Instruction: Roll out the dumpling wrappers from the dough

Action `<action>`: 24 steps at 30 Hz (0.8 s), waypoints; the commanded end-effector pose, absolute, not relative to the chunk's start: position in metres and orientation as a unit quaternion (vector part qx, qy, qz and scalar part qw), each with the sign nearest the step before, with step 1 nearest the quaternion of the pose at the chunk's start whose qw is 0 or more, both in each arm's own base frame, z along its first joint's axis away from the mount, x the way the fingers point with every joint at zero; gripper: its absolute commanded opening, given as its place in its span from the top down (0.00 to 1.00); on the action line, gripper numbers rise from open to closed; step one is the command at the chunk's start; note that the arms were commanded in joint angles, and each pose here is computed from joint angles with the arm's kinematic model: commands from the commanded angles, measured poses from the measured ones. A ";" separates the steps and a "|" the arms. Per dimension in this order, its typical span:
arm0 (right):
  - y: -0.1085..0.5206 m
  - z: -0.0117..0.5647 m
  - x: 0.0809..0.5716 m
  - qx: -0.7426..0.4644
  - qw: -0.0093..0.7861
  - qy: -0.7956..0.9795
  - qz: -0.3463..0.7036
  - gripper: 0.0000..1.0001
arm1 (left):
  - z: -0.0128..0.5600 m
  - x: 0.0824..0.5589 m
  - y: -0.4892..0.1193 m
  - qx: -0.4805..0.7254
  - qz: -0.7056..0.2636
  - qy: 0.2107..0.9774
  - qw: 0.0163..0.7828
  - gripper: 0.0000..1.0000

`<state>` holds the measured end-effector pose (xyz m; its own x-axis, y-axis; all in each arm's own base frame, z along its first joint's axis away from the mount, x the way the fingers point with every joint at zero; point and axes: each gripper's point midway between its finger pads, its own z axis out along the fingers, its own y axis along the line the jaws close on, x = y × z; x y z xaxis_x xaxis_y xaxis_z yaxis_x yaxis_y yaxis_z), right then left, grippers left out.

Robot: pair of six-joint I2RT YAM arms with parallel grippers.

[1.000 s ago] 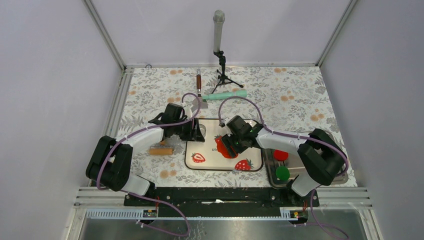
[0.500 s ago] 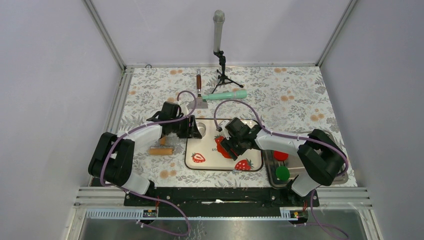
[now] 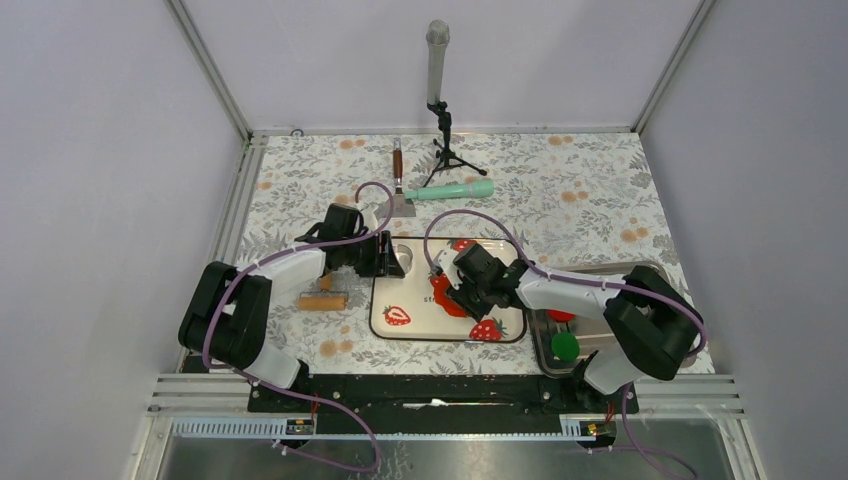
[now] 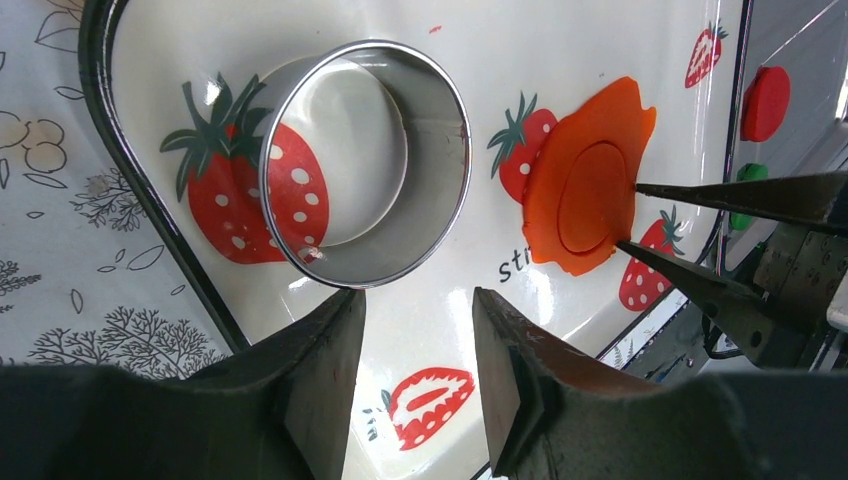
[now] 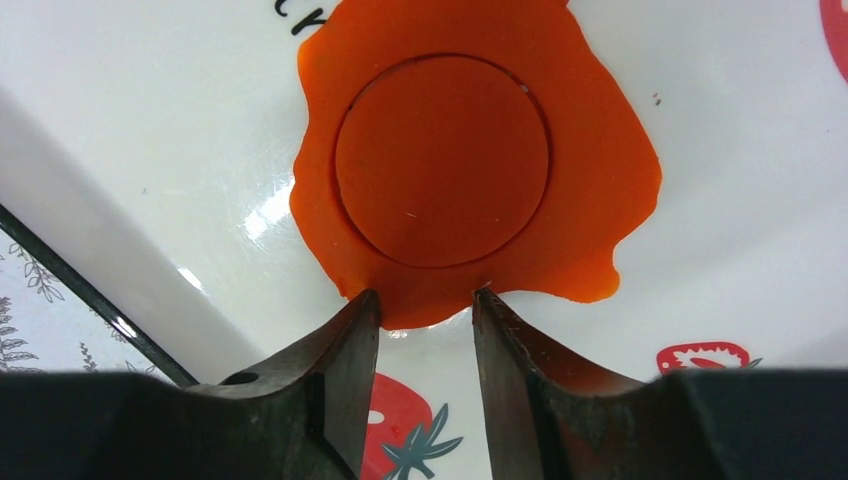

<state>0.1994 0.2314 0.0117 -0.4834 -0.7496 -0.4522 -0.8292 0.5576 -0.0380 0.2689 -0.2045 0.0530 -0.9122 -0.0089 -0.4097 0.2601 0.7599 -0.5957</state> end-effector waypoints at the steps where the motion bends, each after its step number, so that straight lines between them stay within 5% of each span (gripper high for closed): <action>1: 0.198 -0.007 0.196 -0.483 0.191 0.854 0.026 0.57 | 0.068 0.284 -0.213 0.076 -0.359 0.903 0.222 0.54; 9: 0.192 0.002 0.223 -0.462 0.226 0.858 -0.005 0.69 | 0.066 0.281 -0.212 0.075 -0.358 0.904 0.219 0.54; 24: 0.191 0.031 0.259 -0.430 0.264 0.863 -0.011 0.75 | 0.060 0.279 -0.213 0.075 -0.359 0.907 0.207 0.54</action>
<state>0.2412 0.1942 0.0182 -0.5010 -0.7476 -0.4359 -0.7606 0.6207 -0.1903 0.2675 -0.2045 0.0476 -0.9196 -0.0061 -0.3927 0.2500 0.7621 -0.5973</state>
